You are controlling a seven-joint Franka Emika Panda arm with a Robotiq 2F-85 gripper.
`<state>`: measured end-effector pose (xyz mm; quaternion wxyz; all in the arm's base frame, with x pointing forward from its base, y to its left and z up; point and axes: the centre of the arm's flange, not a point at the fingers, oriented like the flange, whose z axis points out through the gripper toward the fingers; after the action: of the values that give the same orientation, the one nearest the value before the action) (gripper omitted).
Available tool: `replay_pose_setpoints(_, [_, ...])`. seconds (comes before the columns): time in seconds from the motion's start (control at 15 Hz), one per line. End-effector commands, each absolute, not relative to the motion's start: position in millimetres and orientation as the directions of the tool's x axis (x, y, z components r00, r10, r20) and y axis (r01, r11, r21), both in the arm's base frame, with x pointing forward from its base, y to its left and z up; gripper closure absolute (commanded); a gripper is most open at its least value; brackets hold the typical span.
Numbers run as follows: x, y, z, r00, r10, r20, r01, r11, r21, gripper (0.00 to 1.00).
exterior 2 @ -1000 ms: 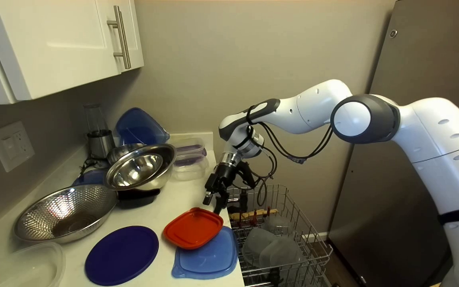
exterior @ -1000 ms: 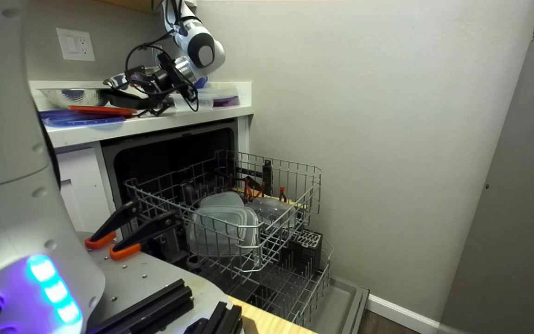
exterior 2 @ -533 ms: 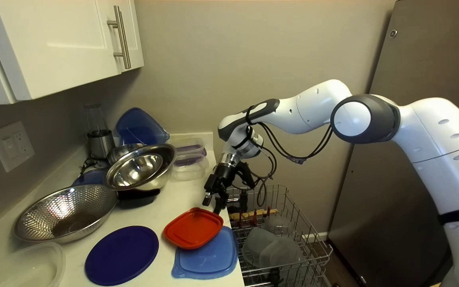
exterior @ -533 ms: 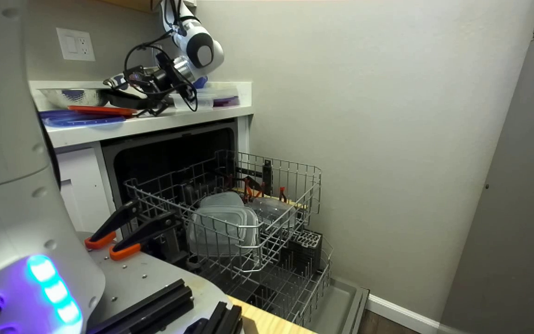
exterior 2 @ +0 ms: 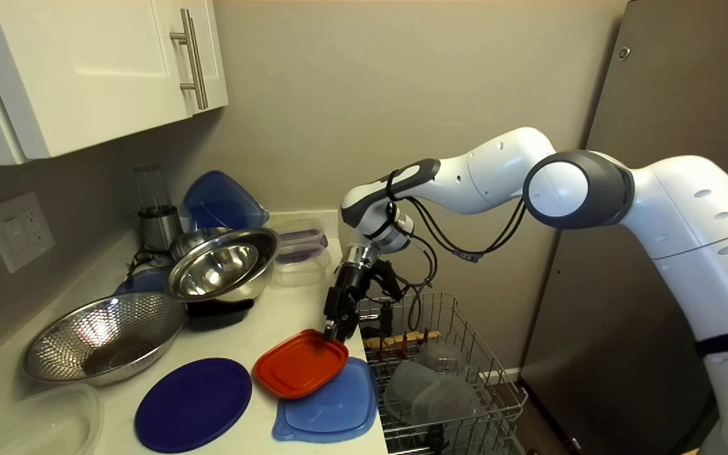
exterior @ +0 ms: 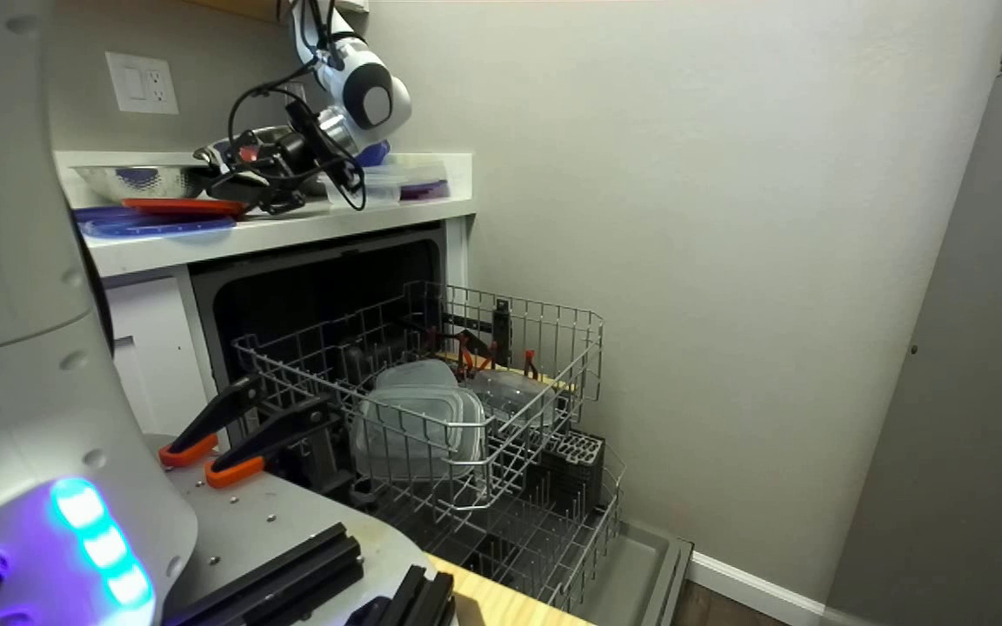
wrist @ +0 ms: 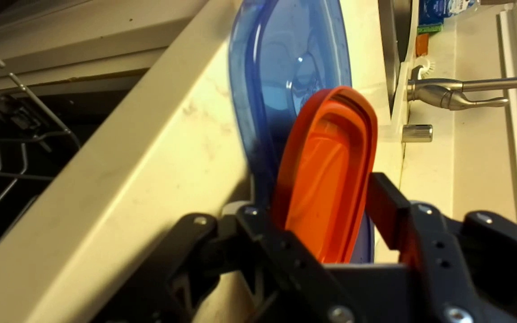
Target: Put the red lid on the top dishrack of the dishwasher.
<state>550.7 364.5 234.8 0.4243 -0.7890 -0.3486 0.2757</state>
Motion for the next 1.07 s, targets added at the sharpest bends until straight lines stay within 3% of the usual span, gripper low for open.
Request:
replay_pose_setpoints(0.0, [548,364,238,0.605,0.780,-0.159,0.318,-0.420,-0.850,0.72])
replay_pose_setpoints(0.2, [548,363,239,0.606,0.779,-0.159,0.319,-0.421,-0.849,0.91])
replay_pose_setpoints(0.33, [549,362,239,0.607,0.779,-0.158,0.319,-0.422,-0.849,0.98])
replay_pose_setpoints(1.0, [557,333,265,0.631,0.768,-0.114,0.334,-0.401,-0.853,0.96])
